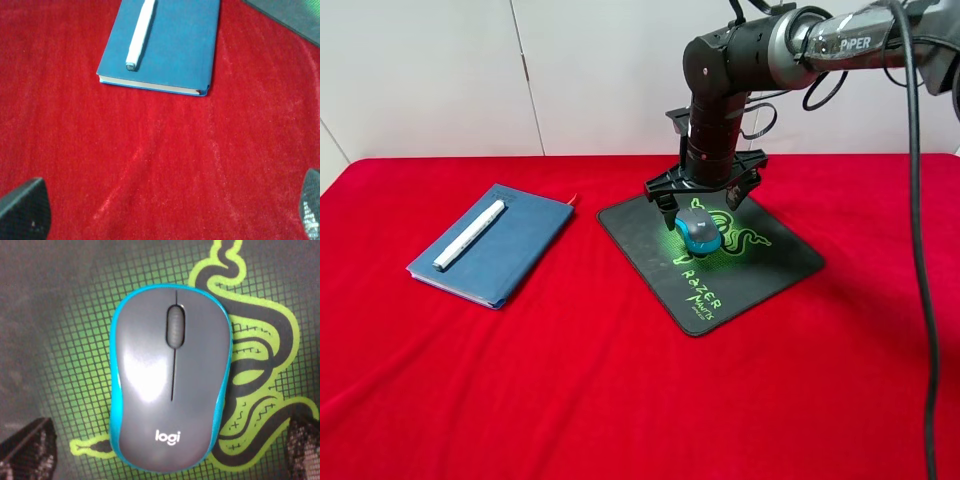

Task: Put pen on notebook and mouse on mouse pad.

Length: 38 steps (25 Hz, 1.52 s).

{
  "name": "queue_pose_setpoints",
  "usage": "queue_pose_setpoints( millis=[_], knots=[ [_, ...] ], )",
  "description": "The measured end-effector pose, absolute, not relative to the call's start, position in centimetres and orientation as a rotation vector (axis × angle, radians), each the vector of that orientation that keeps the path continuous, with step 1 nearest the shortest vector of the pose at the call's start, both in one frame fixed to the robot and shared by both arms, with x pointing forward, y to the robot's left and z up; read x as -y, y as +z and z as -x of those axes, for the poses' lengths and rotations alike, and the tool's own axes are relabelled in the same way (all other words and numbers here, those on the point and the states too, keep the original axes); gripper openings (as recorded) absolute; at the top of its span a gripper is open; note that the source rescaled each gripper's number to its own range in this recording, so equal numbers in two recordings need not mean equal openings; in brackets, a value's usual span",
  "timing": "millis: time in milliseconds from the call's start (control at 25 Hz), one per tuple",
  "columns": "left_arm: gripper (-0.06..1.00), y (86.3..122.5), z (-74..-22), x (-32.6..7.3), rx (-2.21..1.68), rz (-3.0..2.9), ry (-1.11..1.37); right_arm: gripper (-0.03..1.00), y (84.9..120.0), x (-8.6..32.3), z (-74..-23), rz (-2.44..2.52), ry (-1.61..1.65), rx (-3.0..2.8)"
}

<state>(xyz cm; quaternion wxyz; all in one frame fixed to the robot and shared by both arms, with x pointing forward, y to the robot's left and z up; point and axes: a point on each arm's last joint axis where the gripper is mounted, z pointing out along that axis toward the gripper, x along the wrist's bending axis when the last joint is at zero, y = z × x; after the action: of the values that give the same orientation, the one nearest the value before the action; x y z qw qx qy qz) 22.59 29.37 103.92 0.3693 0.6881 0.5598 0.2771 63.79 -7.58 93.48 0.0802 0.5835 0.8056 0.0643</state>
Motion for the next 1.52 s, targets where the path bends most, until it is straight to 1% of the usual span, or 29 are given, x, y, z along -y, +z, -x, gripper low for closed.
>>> queue_pose_setpoints(
  millis=[120,520,720,920,1080,1520],
  knots=[
    [1.0,103.9,-22.6,-29.4,-1.437,-1.766,0.711,1.0,94.3,7.7,-63.6,-1.722,0.187,-2.424],
    [1.0,103.9,-22.6,-29.4,-1.437,-1.766,0.711,1.0,101.5,9.2,-61.1,-1.719,0.181,-2.422],
    [1.0,103.9,-22.6,-29.4,-1.437,-1.766,0.711,1.0,104.7,9.7,-59.9,-1.733,0.268,-2.409],
    [1.0,103.9,-22.6,-29.4,-1.437,-1.766,0.711,1.0,107.1,9.9,-58.9,-1.742,0.363,-2.398],
    [1.0,103.9,-22.6,-29.4,-1.437,-1.766,0.711,1.0,108.1,10.5,-57.4,-1.742,0.397,-2.419],
    [1.0,103.9,-22.6,-29.4,-1.437,-1.766,0.711,1.0,108.2,14.1,-50.9,-1.721,0.312,-2.485]
  ],
)
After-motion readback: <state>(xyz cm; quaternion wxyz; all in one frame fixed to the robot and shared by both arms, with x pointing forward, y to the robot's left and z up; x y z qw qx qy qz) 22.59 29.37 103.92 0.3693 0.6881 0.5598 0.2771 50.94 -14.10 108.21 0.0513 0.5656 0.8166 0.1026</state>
